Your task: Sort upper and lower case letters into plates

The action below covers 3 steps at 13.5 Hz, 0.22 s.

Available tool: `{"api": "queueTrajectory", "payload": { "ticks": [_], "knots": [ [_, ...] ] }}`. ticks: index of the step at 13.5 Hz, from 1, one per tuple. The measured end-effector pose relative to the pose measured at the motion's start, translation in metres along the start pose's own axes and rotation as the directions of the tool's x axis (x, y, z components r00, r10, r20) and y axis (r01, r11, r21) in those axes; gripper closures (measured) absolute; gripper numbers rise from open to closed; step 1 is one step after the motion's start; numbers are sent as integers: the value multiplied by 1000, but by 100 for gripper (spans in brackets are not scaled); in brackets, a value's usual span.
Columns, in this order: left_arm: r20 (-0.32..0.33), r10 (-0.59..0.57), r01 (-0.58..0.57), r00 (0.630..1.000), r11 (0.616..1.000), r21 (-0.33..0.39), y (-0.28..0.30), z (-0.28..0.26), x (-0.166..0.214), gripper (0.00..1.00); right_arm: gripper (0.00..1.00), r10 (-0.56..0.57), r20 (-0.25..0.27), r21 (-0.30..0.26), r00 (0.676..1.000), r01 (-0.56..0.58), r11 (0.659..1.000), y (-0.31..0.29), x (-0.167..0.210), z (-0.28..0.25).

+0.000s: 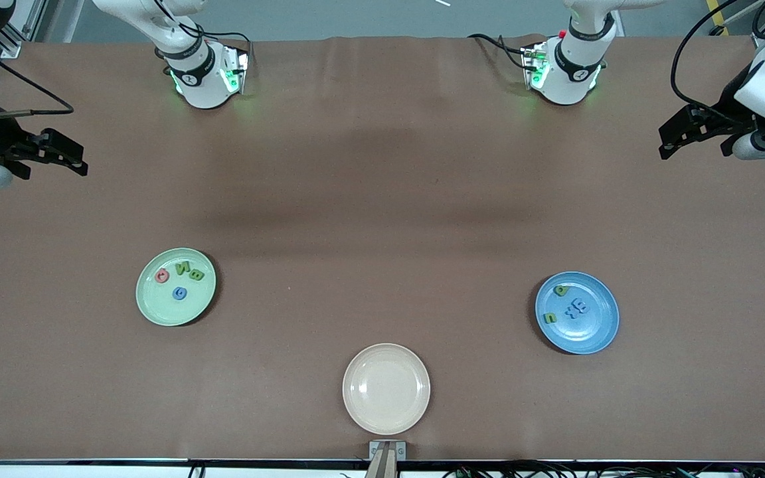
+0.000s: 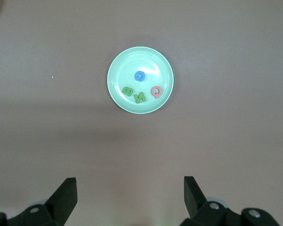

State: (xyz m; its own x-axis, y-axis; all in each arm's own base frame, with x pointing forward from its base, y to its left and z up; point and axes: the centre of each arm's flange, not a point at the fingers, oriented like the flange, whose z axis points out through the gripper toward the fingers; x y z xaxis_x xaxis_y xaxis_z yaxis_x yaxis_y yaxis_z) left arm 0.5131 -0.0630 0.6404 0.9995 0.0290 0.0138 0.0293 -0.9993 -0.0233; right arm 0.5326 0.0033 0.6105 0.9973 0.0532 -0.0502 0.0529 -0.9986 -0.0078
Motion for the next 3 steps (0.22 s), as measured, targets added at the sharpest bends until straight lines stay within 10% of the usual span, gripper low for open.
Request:
{"api": "queueTrajectory", "payload": {
  "ticks": [3],
  "knots": [
    [13,3,-3,1000,1000,2,1,1,-2,0,0,1,-1,2,1000,-1,1000,0,0,0]
  ]
}}
